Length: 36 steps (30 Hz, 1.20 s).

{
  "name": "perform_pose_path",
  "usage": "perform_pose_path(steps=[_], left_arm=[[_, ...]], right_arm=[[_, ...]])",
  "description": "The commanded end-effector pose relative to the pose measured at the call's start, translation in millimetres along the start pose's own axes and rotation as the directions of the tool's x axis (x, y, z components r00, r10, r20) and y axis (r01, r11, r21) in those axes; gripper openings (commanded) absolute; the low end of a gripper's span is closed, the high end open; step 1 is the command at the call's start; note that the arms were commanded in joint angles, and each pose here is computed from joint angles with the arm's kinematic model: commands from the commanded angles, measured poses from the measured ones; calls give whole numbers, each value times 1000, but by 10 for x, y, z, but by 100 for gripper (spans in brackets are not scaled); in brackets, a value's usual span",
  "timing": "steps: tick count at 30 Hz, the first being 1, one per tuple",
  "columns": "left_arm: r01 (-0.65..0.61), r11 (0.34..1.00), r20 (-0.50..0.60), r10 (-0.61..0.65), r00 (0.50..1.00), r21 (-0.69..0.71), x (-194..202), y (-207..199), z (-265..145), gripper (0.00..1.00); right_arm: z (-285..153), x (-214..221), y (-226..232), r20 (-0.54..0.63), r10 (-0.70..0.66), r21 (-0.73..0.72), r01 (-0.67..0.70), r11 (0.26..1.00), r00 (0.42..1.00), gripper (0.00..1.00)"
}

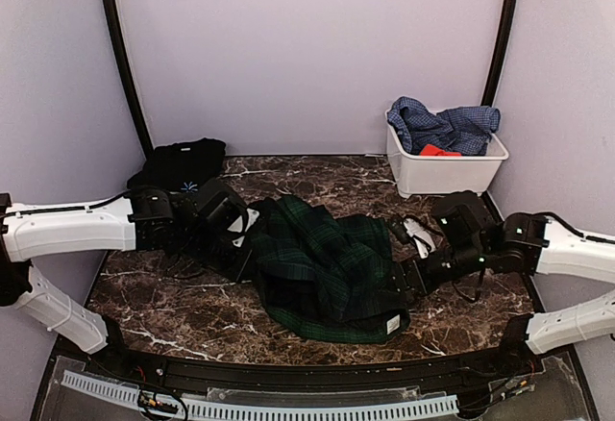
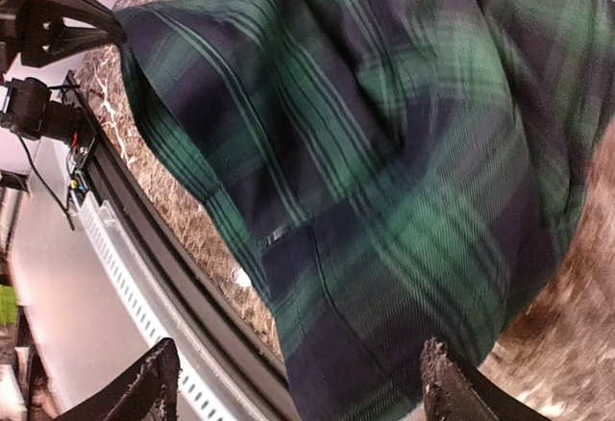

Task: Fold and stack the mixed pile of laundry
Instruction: Pick up the crumpled skirt from the center of the board.

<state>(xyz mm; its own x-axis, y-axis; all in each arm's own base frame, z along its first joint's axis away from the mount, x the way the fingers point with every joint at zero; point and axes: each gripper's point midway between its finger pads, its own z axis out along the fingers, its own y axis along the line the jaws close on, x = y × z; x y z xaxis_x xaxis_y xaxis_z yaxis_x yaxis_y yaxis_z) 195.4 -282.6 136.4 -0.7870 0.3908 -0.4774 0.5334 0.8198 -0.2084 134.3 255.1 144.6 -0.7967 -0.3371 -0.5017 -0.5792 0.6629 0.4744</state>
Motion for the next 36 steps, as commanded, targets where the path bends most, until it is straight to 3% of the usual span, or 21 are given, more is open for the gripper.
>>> perform_pose_path(steps=[1, 7, 13, 19, 25, 31, 36], left_arm=[[-4, 999, 42, 2, 999, 39, -132, -81, -110, 0], [37, 996, 57, -42, 997, 85, -205, -75, -186, 0], [72, 990, 79, -82, 993, 121, -251, -29, -247, 0], [90, 987, 73, -100, 992, 133, -200, -6, -244, 0], [108, 985, 89, -121, 989, 134, -228, 45, -284, 0], [122, 982, 89, -136, 987, 147, -234, 100, -298, 0], [130, 979, 95, -146, 985, 154, -249, 130, -329, 0]], right_arm=[[63, -338, 77, 46, -182, 140, 174, 975, 982, 81], [607, -452, 270, -52, -288, 219, 292, 931, 956, 74], [1032, -638, 397, -5, -261, 245, 255, 936, 965, 71], [1341, -733, 482, -19, -247, 228, 245, 942, 969, 72], [1455, -640, 529, -68, -273, 243, 281, 928, 960, 81], [1453, -411, 479, -156, -369, 354, 401, 845, 916, 93], [1445, -275, 169, -224, -337, 520, 404, 752, 915, 88]])
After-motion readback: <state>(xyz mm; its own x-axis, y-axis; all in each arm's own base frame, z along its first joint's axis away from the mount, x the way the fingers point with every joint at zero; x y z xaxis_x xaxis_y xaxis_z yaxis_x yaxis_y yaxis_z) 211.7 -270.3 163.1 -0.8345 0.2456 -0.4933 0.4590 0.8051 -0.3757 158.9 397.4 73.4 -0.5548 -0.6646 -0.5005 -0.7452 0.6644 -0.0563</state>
